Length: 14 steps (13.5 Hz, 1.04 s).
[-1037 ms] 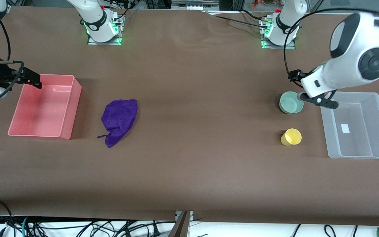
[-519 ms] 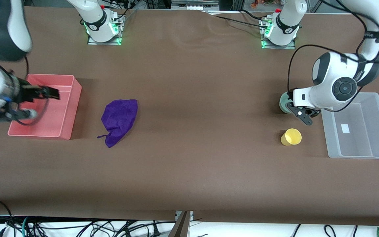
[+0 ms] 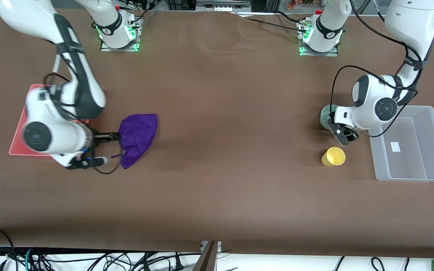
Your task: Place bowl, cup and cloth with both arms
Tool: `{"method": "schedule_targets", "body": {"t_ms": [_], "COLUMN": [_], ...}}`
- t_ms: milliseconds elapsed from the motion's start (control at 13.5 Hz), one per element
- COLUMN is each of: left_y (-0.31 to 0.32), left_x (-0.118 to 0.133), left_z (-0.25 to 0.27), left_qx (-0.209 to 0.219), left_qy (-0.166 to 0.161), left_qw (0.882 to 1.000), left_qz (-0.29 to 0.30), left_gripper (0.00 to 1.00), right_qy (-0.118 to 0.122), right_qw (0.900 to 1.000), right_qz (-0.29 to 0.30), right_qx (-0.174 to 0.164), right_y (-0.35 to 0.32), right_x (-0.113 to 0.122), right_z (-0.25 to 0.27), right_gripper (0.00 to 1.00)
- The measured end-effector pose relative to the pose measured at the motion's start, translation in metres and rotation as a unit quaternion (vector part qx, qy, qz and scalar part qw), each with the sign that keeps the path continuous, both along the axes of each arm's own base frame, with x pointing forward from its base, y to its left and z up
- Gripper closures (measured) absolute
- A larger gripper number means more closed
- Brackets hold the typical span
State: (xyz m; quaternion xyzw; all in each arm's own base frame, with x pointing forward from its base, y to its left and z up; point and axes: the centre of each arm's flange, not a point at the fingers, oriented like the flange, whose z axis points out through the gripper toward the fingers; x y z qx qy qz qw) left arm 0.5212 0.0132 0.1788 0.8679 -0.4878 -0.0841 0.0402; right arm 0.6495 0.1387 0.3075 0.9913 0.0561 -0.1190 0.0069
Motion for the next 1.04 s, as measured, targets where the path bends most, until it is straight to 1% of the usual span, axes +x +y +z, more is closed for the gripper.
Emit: {"method": "schedule_targets", "body": {"t_ms": [148, 222, 296, 370, 444, 519, 593, 667, 741, 815, 963, 1037], "left_y": [0.004, 0.004, 0.005, 0.005, 0.008, 0.014, 0.02, 0.027, 0.034, 0.043, 0.068, 0.087], "left_x": [0.002, 0.004, 0.005, 0.007, 0.01, 0.014, 0.02, 0.027, 0.036, 0.047, 0.069, 0.076], "left_z": [0.001, 0.002, 0.004, 0.005, 0.009, 0.016, 0.029, 0.048, 0.074, 0.103, 0.157, 0.172], "left_qx": [-0.004, -0.004, -0.005, -0.005, -0.006, -0.008, -0.009, -0.009, -0.009, -0.009, -0.01, -0.011], "left_qy": [-0.002, -0.004, -0.006, -0.008, -0.012, -0.014, -0.006, 0.011, 0.026, 0.034, 0.034, 0.027], "left_qw": [1.0, 1.0, 1.0, 1.0, 0.999, 0.999, 0.999, 0.998, 0.998, 0.998, 0.998, 0.998], "left_qz": [-0.015, -0.019, -0.022, -0.024, -0.031, -0.04, -0.049, -0.053, -0.054, -0.055, -0.059, -0.056], "left_gripper": [0.48, 0.6, 0.69, 0.81, 0.92, 0.97, 0.96, 0.96, 0.96, 0.96, 0.96, 0.96], "right_qy": [-0.023, -0.038, -0.055, -0.069, -0.079, -0.085, -0.088, -0.088, -0.088, -0.09, -0.089, -0.08], "right_qw": [1.0, 0.999, 0.998, 0.997, 0.997, 0.996, 0.996, 0.996, 0.996, 0.996, 0.996, 0.997], "right_qz": [-0.007, -0.008, -0.008, -0.009, -0.01, -0.01, -0.01, -0.009, -0.008, -0.006, -0.004, -0.002], "right_qx": [0.003, 0.008, 0.012, 0.016, 0.019, 0.021, 0.022, 0.023, 0.023, 0.024, 0.024, 0.022], "right_y": [0.025, 0.029, 0.029, 0.027, 0.027, 0.026, 0.026, 0.026, 0.026, 0.027, 0.027, 0.027], "right_x": [-0.015, -0.022, -0.028, -0.034, -0.039, -0.043, -0.046, -0.049, -0.049, -0.049, -0.047, -0.046], "right_z": [-0.039, -0.056, -0.072, -0.087, -0.101, -0.113, -0.123, -0.13, -0.132, -0.13, -0.123, -0.118], "right_gripper": [0.0, 0.0, 0.0, 0.0, 0.0, 0.02, 0.04, 0.13, 0.27, 0.37, 0.59, 0.71]}}
